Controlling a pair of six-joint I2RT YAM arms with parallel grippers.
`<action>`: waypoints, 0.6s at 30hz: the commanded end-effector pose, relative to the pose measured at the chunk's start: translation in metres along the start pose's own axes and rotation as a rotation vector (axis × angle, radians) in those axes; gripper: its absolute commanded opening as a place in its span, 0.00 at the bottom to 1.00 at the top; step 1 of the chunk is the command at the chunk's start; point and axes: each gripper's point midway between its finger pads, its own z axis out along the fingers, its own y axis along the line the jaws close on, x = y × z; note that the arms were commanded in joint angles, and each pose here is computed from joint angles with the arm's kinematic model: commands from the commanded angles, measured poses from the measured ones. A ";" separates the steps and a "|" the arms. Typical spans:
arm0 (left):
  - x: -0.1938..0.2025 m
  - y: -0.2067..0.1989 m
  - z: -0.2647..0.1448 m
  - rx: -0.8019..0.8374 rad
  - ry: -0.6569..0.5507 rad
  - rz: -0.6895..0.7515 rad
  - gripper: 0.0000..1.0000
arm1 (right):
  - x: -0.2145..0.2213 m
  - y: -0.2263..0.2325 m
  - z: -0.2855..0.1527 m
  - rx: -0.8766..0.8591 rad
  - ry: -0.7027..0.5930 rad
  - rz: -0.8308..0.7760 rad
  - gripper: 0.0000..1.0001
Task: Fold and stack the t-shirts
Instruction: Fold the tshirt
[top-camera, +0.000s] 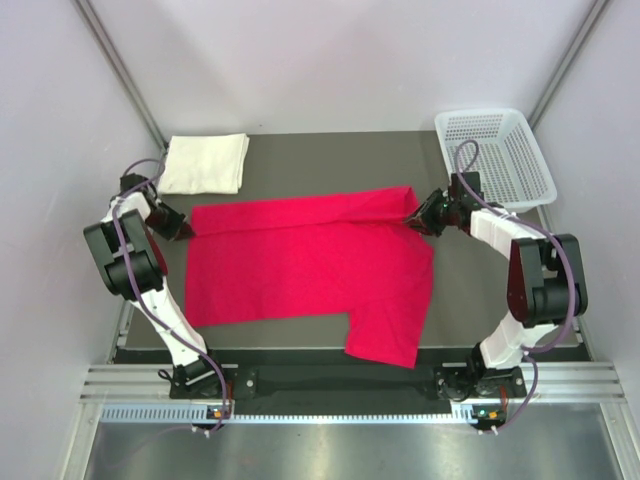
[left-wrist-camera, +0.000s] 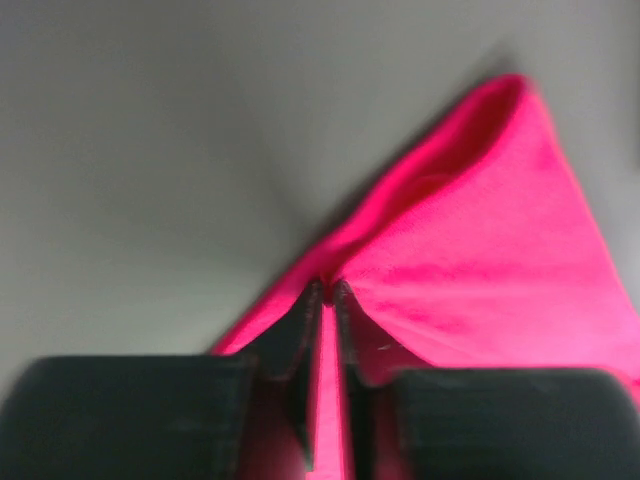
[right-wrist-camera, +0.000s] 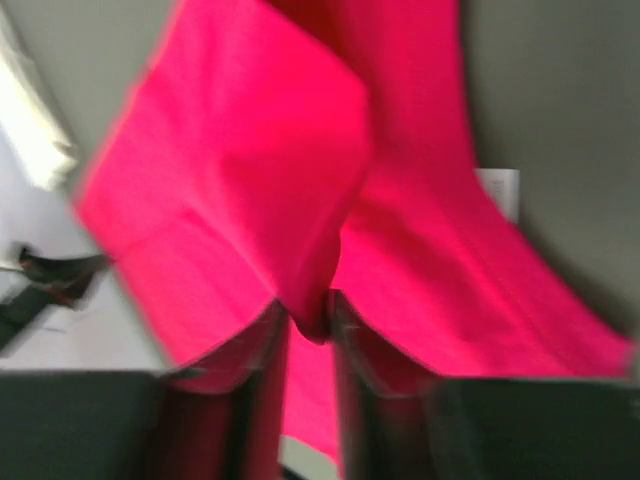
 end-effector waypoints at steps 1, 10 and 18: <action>-0.014 0.007 -0.026 -0.046 -0.108 0.008 0.18 | -0.004 -0.002 -0.008 0.072 0.027 -0.289 0.29; -0.045 -0.022 -0.072 0.010 -0.276 0.049 0.38 | -0.071 0.050 -0.020 0.123 -0.105 -0.668 0.61; -0.015 -0.063 -0.033 0.248 -0.128 0.085 0.31 | -0.099 0.066 0.033 0.088 -0.069 -0.647 0.68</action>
